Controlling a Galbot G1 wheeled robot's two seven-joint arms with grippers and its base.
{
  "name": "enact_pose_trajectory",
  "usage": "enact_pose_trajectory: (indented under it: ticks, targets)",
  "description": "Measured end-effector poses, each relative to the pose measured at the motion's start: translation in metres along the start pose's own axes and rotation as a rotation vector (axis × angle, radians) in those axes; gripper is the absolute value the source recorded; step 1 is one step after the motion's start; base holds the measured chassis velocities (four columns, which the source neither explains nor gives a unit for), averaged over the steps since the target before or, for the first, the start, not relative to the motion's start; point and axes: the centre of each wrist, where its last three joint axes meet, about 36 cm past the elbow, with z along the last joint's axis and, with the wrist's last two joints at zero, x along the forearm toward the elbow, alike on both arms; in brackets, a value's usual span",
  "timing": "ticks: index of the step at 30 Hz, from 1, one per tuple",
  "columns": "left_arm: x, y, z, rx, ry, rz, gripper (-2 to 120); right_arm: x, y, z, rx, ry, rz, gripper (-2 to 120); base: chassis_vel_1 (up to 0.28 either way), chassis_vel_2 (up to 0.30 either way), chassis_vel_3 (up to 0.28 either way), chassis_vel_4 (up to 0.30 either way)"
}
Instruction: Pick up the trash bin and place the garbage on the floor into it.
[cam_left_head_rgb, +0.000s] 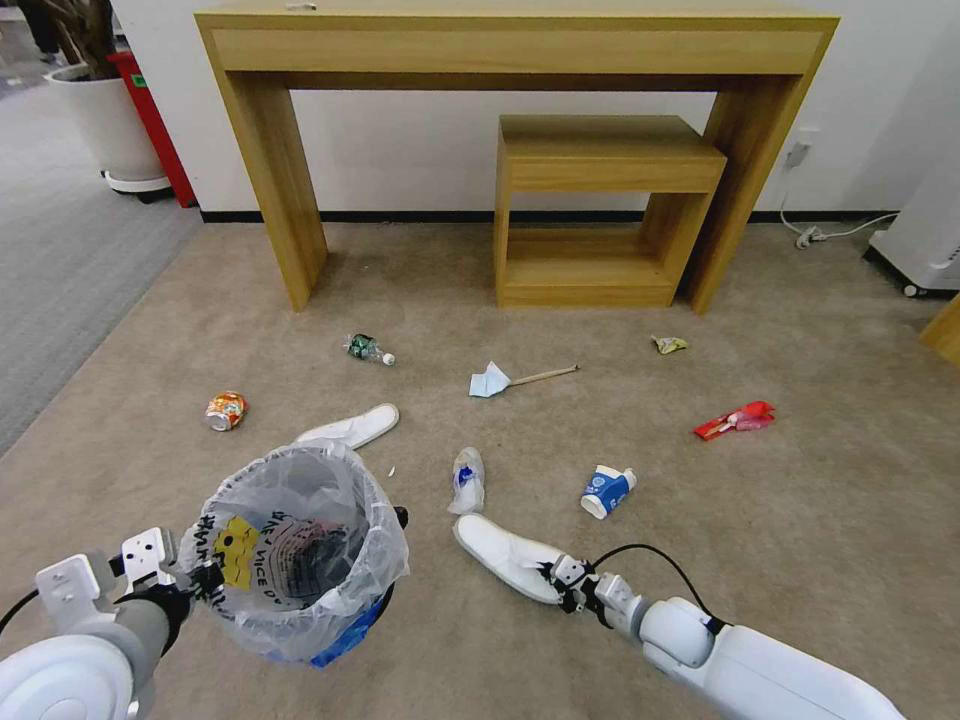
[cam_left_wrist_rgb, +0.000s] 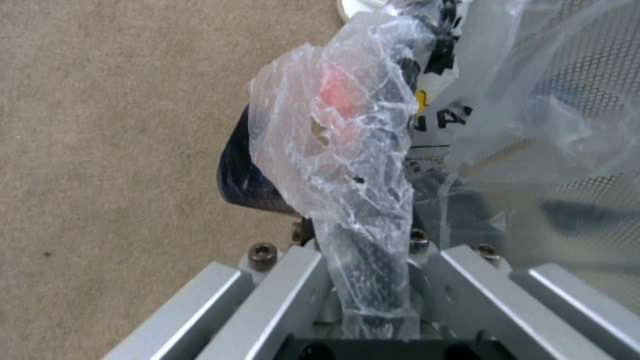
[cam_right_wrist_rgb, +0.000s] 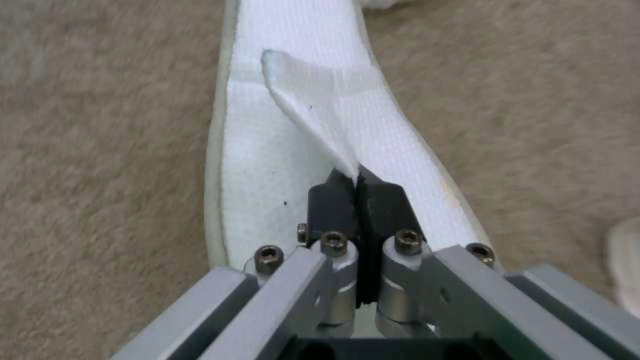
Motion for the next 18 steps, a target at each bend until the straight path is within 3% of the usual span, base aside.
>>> enact_pose_trajectory:
  ticks: [13,18]
  targets:
    - [-0.004,-0.002,0.001,-0.015,0.005,0.008,1,0.057,-0.031,0.001,-0.072,-0.075,0.103,0,0.0,0.0,0.0,0.0]
    - [-0.004,-0.003,0.002,-0.018,0.007,0.01,1,0.065,-0.033,-0.016,-0.093,-0.141,0.108,0,0.0,0.0,0.0,0.0]
